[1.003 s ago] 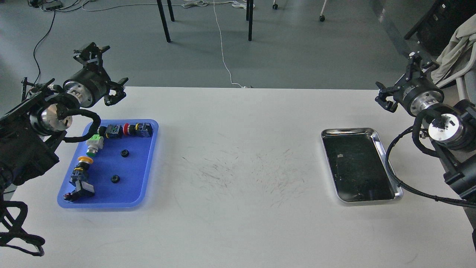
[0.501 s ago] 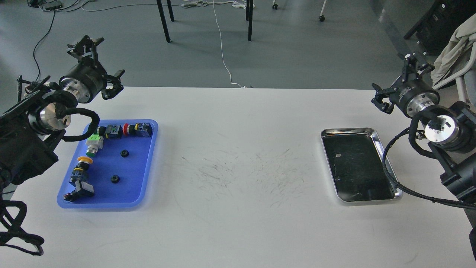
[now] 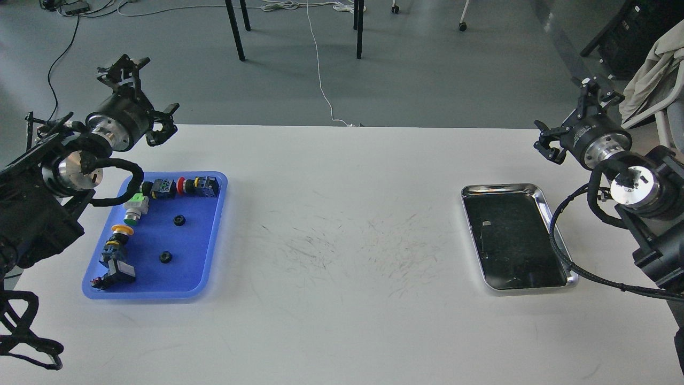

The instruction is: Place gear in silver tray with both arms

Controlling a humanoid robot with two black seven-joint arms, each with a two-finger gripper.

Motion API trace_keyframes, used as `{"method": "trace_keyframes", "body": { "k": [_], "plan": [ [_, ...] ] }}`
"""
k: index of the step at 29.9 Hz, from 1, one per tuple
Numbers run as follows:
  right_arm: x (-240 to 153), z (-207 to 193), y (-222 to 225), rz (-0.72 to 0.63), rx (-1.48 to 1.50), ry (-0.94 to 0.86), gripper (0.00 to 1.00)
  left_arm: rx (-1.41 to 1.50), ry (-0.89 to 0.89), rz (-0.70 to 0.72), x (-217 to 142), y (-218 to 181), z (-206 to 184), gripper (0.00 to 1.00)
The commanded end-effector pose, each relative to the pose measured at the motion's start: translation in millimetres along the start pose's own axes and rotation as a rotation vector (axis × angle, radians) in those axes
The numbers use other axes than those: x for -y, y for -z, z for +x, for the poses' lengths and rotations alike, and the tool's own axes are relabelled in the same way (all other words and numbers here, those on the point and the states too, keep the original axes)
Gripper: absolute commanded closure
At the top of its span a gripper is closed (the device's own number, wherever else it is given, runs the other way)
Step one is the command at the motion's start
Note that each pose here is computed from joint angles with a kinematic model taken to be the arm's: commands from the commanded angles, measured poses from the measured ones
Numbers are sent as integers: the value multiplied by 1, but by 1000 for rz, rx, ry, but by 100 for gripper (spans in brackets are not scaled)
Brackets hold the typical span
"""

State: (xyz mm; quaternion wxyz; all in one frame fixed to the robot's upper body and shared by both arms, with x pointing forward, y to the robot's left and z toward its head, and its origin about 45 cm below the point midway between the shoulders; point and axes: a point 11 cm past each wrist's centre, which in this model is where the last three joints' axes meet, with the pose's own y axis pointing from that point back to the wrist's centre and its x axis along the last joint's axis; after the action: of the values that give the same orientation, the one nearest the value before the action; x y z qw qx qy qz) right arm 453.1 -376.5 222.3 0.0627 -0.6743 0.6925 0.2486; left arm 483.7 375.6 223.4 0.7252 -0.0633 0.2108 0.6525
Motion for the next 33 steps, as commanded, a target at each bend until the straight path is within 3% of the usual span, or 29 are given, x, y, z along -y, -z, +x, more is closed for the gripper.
{"method": "trace_keyframes", "body": {
  "k": [1, 33],
  "plan": [
    [1, -1, -1, -1, 2, 1, 1, 0, -1, 1, -1, 1, 1, 1],
    [0, -1, -1, 0, 2, 2, 1, 2, -5, 4, -1, 2, 1, 1]
  ]
}}
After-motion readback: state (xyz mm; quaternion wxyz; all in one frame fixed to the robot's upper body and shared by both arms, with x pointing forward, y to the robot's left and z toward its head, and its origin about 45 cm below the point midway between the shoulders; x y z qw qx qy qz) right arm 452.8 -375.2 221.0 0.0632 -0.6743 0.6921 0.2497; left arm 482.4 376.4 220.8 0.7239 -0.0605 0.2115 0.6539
